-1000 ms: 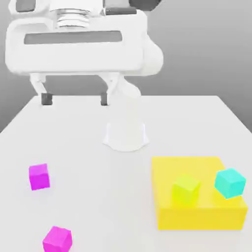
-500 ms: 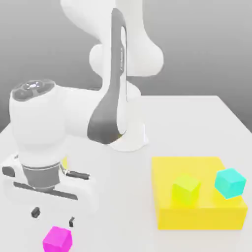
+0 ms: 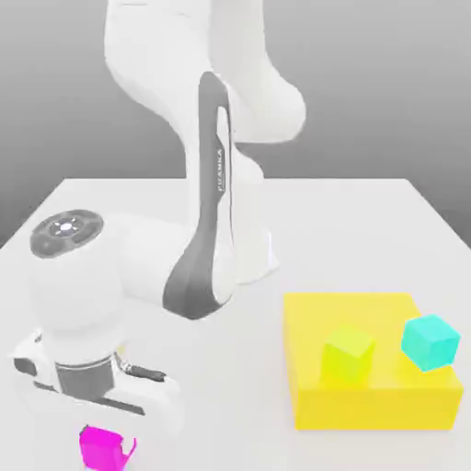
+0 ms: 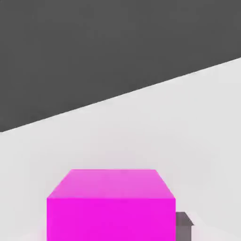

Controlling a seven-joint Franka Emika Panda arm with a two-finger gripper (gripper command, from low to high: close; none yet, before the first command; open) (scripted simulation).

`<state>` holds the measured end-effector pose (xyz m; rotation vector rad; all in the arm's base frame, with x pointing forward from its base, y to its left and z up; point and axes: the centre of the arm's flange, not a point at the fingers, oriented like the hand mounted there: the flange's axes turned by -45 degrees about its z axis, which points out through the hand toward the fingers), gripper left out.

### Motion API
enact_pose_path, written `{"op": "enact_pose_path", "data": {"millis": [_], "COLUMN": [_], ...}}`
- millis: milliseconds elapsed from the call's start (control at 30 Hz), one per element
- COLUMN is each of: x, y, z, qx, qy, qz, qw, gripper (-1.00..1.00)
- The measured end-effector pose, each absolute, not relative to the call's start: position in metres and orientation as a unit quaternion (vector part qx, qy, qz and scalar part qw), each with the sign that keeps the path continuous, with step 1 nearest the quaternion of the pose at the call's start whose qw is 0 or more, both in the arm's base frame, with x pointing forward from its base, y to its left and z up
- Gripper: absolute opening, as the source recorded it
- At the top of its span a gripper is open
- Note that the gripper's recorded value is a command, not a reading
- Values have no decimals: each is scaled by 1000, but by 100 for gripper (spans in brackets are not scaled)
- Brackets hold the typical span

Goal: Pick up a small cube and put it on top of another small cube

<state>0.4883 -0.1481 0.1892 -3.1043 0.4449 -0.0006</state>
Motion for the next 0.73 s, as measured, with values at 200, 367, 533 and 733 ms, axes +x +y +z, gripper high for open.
{"op": "enact_pose_path", "data": {"millis": [200,367,533,733], "x": [497,452,376,374], "y": [2,161,268,267], "z": [240,283,307,268], "qx": [-1000,-986,-954,-954], "qy": [1,-166,-299,-299], "qz": [0,2,1,0], "qw": [28,28,3,0], "gripper": [-100,-100,-100,100]}}
